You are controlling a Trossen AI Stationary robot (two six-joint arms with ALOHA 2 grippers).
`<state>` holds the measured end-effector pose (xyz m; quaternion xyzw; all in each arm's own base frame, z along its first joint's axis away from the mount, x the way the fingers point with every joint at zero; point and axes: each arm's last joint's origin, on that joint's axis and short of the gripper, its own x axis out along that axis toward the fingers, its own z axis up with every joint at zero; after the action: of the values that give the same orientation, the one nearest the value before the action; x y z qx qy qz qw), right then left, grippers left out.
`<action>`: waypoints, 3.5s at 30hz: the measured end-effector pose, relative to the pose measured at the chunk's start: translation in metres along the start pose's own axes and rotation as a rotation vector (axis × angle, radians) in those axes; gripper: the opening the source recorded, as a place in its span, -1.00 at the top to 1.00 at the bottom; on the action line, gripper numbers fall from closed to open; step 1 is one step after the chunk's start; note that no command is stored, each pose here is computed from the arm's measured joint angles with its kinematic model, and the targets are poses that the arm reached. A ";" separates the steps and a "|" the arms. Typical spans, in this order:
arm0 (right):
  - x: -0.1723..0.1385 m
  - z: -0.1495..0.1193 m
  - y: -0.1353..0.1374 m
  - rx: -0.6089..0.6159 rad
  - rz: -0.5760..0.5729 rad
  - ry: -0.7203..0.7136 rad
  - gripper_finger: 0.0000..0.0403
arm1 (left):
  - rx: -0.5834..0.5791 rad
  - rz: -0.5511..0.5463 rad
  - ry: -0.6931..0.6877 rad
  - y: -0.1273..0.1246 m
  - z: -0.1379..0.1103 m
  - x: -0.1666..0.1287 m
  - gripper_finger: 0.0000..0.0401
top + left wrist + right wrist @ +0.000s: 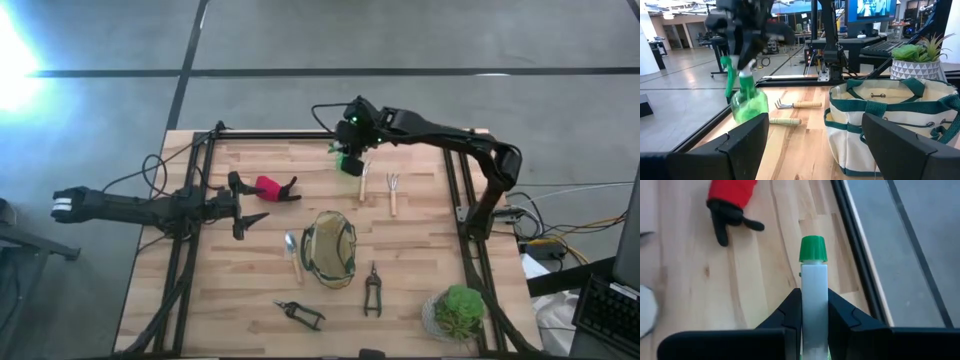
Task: Pick & Place Garden tools in Gardening bag
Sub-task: Put the green spray bottle into the white gardening bag
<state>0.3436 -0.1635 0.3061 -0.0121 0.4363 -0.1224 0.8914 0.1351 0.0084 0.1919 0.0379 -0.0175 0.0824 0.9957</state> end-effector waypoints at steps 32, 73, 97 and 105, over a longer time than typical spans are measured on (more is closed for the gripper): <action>-0.133 0.052 0.148 -0.237 0.287 -0.158 0.79 | 0.000 -0.001 0.000 0.000 0.000 0.000 -0.60; -0.095 0.043 0.184 -0.126 0.350 -0.203 0.79 | 0.000 0.000 0.000 0.000 0.000 0.000 -0.60; -0.053 0.018 0.193 -0.145 0.349 -0.154 0.79 | 0.000 0.000 0.000 0.000 0.000 0.000 -0.60; -0.040 0.009 0.195 -0.150 0.344 -0.145 0.79 | 0.000 0.000 0.000 0.000 0.000 0.000 -0.60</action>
<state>0.3675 0.0340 0.3178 -0.0125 0.3746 0.0657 0.9248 0.1351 0.0084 0.1919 0.0379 -0.0175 0.0823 0.9957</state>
